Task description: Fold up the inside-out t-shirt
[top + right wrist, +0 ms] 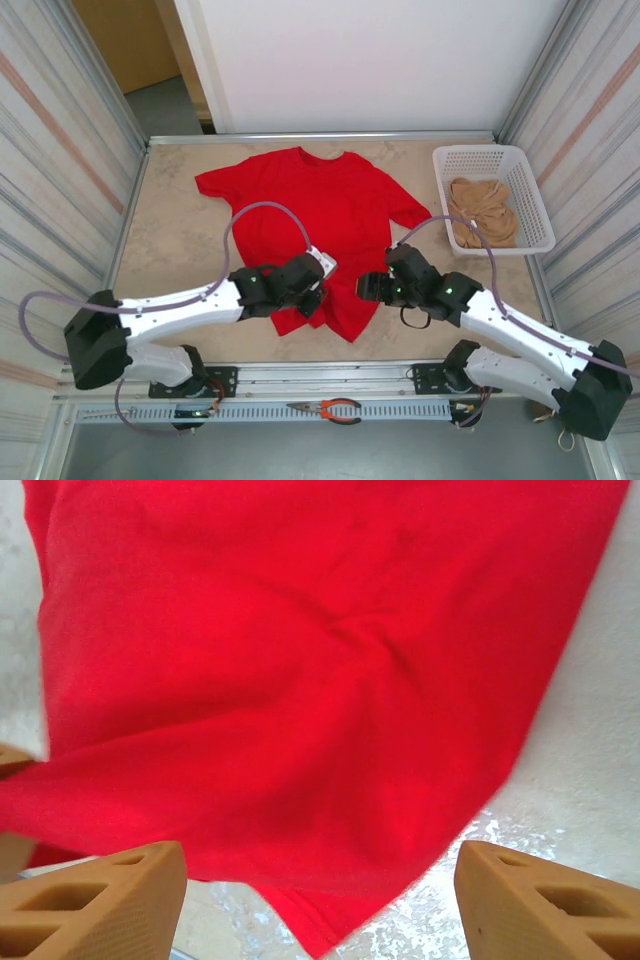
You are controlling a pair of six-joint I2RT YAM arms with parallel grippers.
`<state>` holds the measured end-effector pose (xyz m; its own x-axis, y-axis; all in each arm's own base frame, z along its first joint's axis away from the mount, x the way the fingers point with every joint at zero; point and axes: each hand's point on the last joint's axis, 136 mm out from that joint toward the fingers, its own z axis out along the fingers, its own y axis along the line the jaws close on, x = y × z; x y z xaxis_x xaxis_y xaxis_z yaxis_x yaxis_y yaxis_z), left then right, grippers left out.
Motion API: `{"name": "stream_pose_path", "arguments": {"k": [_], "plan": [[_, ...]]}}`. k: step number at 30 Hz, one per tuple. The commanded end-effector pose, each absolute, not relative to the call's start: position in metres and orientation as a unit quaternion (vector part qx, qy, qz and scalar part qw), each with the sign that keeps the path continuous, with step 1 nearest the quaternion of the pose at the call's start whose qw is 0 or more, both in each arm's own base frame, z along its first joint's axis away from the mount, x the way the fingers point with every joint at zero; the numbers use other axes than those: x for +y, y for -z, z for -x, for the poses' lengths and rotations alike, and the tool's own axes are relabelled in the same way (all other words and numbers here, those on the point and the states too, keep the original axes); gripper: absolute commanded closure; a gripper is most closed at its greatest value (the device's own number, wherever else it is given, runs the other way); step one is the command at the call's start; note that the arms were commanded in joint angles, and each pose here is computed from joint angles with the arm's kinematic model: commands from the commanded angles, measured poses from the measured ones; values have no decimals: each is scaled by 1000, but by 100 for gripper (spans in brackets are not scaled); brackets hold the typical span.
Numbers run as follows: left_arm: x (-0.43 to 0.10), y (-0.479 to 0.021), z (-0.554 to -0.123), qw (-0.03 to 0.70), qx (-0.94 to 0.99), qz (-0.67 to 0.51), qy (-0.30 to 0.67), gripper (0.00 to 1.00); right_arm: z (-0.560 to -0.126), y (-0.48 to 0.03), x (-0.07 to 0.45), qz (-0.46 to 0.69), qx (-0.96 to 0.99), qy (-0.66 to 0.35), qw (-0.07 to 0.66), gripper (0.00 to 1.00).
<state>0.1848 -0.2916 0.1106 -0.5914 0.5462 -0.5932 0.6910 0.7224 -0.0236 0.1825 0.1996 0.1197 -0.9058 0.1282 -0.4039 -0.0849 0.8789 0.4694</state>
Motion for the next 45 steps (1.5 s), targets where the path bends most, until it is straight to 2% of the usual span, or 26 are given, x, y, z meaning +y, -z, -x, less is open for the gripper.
{"name": "stream_pose_path", "arguments": {"k": [1,8,14,16,18,22,24,25,28,31,33,38,41,42,45], "plan": [[-288,-83,-178,254,893,-352,119,77,-179,-109,213,18,948,-241,207,30],[-275,-60,-171,233,903,-345,107,76,-172,-92,225,30,954,-225,194,31],[-264,-64,-167,241,906,-327,115,76,-170,-89,226,27,955,-225,191,31],[-262,-70,-166,249,906,-320,124,68,-170,-90,226,28,955,-225,192,31],[-261,-76,-165,257,904,-316,132,66,-170,-91,226,28,954,-226,192,31],[-260,-77,-161,258,902,-315,146,83,-170,-92,225,27,954,-225,195,31],[-260,-75,-160,255,903,-313,148,86,-170,-92,226,27,954,-226,194,32],[-260,-74,-159,252,903,-312,151,83,-170,-92,226,27,954,-226,194,32],[-260,-70,-156,248,905,-307,158,65,-170,-92,225,27,954,-225,194,32],[-260,-67,-155,248,906,-303,162,58,-170,-92,225,28,955,-223,194,32],[-259,-64,-155,248,907,-301,161,58,-170,-92,224,27,955,-223,194,32],[-259,-58,-156,248,908,-298,160,78,-170,-94,223,27,954,-224,196,33],[-263,-60,-158,252,905,-302,160,97,-170,-96,224,27,953,-227,198,34],[-265,-63,-159,255,903,-305,161,100,-170,-97,224,28,953,-227,198,34],[-272,-81,-165,271,895,-312,166,100,-169,-101,226,30,950,-237,200,36]]}}
